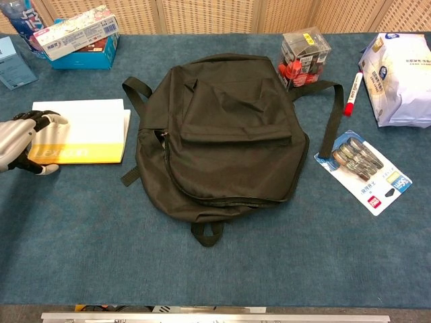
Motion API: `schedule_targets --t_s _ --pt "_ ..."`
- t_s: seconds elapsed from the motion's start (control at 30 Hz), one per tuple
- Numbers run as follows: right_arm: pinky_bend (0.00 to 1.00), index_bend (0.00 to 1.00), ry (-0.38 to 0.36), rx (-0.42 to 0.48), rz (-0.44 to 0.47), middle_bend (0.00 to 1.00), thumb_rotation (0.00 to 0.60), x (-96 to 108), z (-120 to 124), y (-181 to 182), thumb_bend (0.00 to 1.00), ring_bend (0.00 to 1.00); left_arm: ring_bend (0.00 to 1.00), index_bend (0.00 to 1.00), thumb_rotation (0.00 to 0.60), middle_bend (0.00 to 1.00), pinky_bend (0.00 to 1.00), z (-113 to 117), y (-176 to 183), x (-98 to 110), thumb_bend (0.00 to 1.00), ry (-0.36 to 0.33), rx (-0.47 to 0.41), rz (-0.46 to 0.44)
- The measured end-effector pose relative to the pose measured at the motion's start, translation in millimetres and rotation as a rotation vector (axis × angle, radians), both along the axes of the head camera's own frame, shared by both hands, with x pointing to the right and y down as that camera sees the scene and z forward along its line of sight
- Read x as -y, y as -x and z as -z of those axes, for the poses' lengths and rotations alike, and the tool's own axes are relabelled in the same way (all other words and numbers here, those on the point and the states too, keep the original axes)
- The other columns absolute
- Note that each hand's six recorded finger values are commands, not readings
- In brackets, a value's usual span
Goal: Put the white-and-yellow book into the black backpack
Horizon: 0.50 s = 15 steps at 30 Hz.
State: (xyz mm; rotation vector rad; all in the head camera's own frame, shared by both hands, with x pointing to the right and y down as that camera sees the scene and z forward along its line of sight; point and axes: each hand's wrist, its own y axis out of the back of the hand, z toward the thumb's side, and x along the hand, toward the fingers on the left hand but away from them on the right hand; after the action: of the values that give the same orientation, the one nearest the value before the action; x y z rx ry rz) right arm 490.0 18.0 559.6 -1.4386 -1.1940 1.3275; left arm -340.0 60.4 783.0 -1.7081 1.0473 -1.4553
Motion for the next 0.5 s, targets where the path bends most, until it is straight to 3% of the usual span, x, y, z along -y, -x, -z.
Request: schedule_targets --t_s 0.5 --pt "0.41 0.08 -0.010 0.004 -0.027 0.30 0.600 -4 2 -13 0.14 0.18 0.07 0.18 0.600 0.12 0.07 -2 -11 5 0.17 0.058 0.038 -0.047"
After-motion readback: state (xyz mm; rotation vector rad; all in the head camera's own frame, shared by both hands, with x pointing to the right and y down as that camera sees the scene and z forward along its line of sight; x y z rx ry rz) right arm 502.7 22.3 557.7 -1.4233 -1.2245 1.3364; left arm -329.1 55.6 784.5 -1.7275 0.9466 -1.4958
